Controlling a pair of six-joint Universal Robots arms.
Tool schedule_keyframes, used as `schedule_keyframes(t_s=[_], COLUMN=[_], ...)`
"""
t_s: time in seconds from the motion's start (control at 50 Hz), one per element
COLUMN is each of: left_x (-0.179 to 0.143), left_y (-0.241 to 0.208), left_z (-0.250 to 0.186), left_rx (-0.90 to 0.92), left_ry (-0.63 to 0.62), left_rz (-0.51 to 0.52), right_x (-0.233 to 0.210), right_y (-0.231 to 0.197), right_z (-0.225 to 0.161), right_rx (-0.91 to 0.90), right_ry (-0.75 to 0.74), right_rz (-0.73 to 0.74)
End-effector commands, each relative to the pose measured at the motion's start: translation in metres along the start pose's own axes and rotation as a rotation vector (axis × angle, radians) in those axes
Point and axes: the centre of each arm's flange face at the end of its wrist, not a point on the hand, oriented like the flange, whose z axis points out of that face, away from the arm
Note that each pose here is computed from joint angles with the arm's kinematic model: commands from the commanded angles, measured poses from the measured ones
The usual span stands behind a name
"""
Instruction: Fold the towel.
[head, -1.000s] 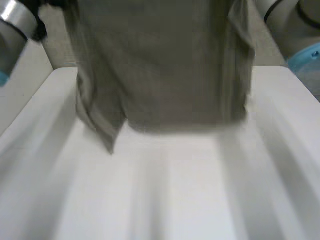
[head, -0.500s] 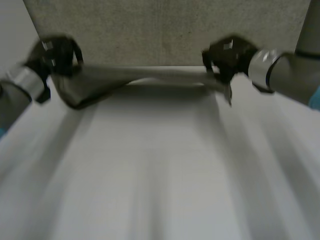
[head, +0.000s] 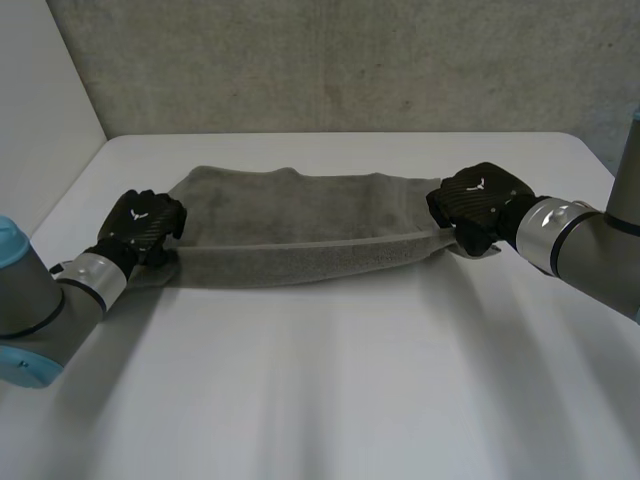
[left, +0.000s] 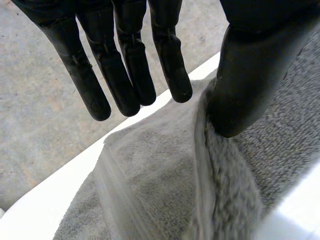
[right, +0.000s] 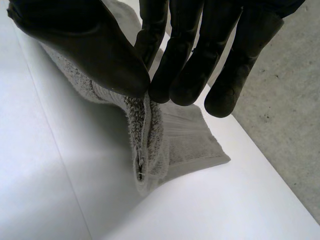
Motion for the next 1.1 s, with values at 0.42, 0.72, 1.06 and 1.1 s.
schedule_keyframes(t_s=[0.42,0.72,1.06,1.1], left_x=[-0.001,-0.014,-0.046,-0.051], left_y=[0.017,0.015,-0.007,-0.013], left_z=[-0.019,-0.022,-0.025,-0.025], left_rx=[-0.156,-0.18,-0.148,-0.134], left_ry=[0.017,0.0,-0.145,-0.165], left_rz=[0.109,0.172,0.14,0.133], right_x=[0.032,0.039,0.041,0.043], right_y=[0.019,0.021,0.019,0.012], right_z=[0.011,0.01,0.009,0.006], right_rx=[-0.043,-0.073,-0.065,-0.046], right_ry=[0.13,0.194,0.203,0.213], right_rz=[0.13,0.128,0.124,0.116])
